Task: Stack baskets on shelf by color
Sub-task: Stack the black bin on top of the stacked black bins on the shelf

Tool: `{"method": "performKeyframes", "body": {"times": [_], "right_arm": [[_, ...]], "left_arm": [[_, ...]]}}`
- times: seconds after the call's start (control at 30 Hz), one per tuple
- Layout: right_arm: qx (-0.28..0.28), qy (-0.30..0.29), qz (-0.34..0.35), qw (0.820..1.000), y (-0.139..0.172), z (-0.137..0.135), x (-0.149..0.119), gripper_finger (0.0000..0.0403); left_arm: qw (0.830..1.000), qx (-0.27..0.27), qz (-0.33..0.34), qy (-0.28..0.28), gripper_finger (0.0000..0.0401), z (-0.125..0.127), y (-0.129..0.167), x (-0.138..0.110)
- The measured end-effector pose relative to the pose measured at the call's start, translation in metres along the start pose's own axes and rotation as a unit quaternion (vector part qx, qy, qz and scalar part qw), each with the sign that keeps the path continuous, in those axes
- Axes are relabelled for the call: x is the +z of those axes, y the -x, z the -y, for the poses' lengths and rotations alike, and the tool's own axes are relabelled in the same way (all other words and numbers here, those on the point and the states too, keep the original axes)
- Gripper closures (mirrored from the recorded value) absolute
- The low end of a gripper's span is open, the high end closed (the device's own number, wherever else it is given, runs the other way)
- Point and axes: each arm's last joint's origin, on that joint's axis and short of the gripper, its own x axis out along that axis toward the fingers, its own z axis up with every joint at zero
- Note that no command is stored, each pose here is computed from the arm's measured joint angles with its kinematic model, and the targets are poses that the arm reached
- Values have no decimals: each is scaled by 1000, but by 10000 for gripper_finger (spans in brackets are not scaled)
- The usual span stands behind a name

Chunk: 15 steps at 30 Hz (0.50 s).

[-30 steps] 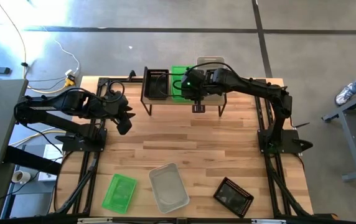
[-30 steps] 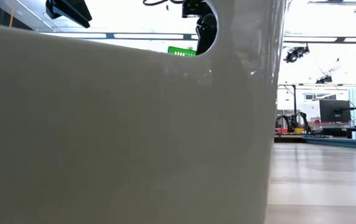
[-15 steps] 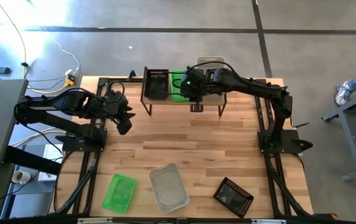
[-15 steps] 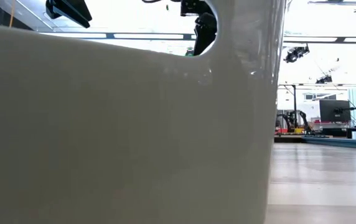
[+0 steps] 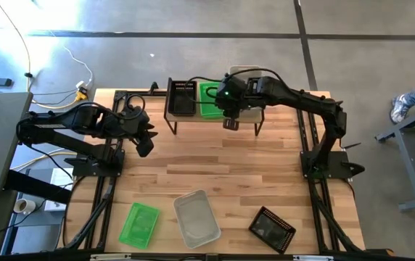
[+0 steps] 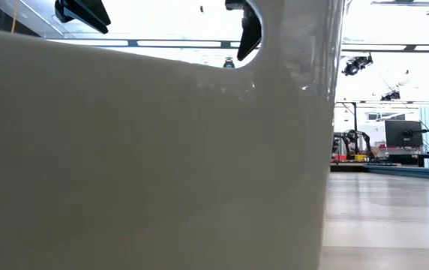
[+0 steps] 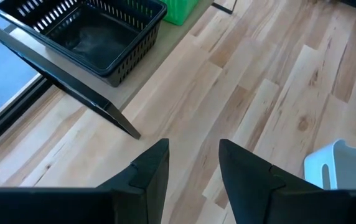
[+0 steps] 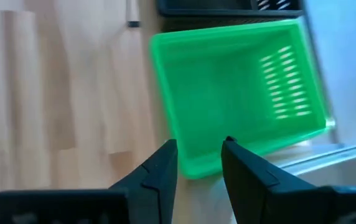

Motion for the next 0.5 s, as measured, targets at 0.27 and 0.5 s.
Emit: {"method": "performKeyframes", "body": {"times": [0.27, 0.5], "right_arm": [[100, -52, -19, 993, 3, -20, -3, 293], [117, -104, -40, 987, 10, -50, -1, 293]], "left_arm": [[999, -12, -11, 31, 271, 1, 0, -1], [997, -42, -60, 34, 271, 3, -13, -13]]}}
